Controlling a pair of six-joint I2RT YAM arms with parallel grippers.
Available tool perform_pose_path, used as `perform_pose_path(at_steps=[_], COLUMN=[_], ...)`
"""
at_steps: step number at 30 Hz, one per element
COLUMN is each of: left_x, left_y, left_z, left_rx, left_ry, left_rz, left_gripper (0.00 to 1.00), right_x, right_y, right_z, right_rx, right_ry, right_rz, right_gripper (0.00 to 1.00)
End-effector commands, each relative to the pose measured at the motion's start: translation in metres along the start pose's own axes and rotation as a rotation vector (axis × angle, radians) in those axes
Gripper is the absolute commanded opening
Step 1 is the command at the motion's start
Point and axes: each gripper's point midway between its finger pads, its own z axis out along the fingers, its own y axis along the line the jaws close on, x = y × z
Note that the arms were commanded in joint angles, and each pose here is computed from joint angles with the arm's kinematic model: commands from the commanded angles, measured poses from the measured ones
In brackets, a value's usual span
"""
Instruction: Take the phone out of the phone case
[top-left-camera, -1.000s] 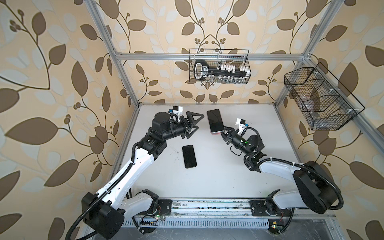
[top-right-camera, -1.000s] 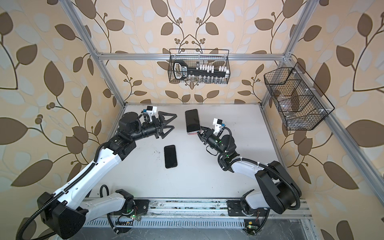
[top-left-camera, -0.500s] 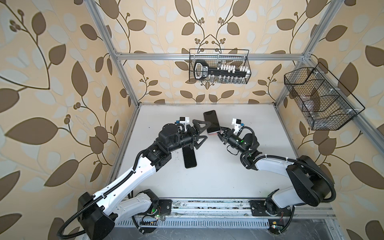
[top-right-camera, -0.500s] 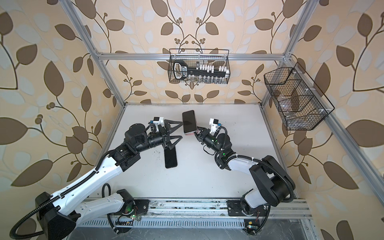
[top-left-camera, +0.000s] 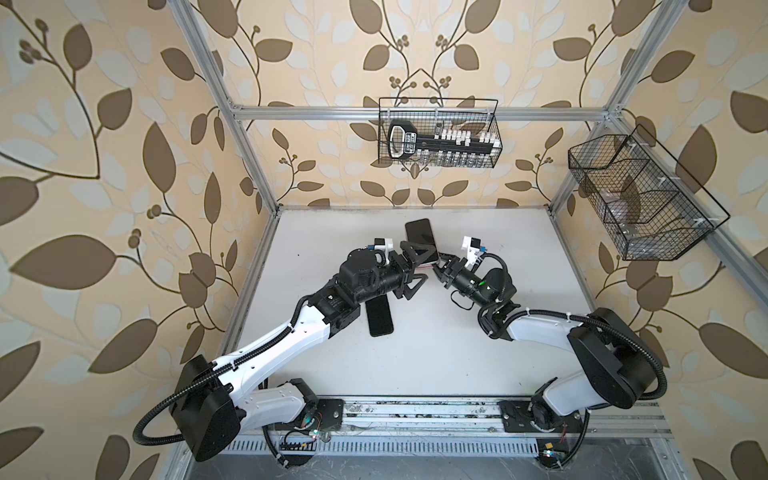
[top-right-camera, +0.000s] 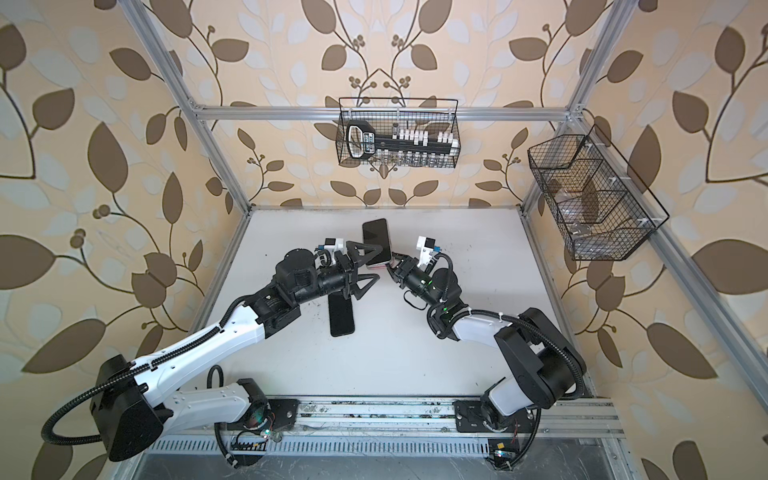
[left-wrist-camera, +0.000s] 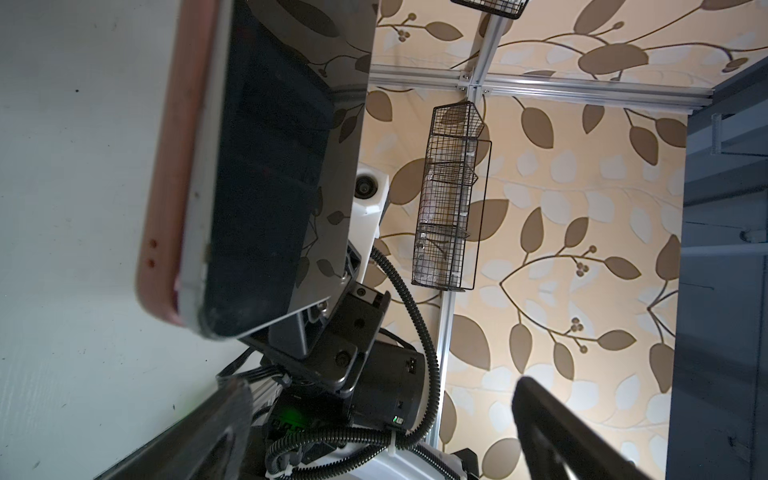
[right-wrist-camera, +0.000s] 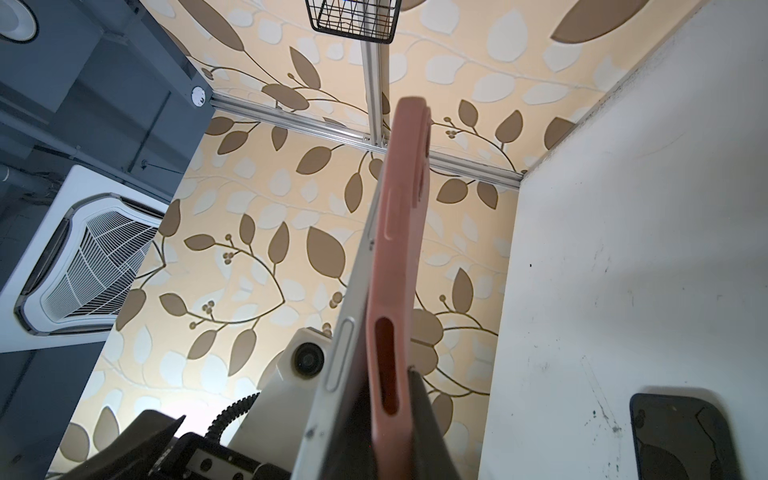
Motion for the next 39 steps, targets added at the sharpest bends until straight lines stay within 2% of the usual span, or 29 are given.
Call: perform_pose_path(at_steps=[1,16,27,39], left_x=[-0.003,-0.005,-0.002,-0.011], left_y=[-0.017,-0.017,-0.032,-0.030], left_z=[-0.001,0.007,0.000,-0.001], left_rx=[0.094,0.082,0.120,0.111], left_ry=[-0.031,-0.032,-0.030,-0.077], left_rz=[0.009,0.026,0.035,0.058], left_gripper=[0.99,0.99,0.99,0.99], right_x=[-0.007,-0.001,0.002,0.006], right_y=[0.046,0.047,0.039,0.044], right_z=[0.000,-0.008,-0.010,-0.014], right_rx=[-0.147,-0.145,-0.125,-0.134], right_ry=[-0.039,-0.035,-0.040,-0.041], right_rz=[-0.037,-0.042,-0.054,-0.058], right_gripper=[0.00,0.00,0.00,0.00])
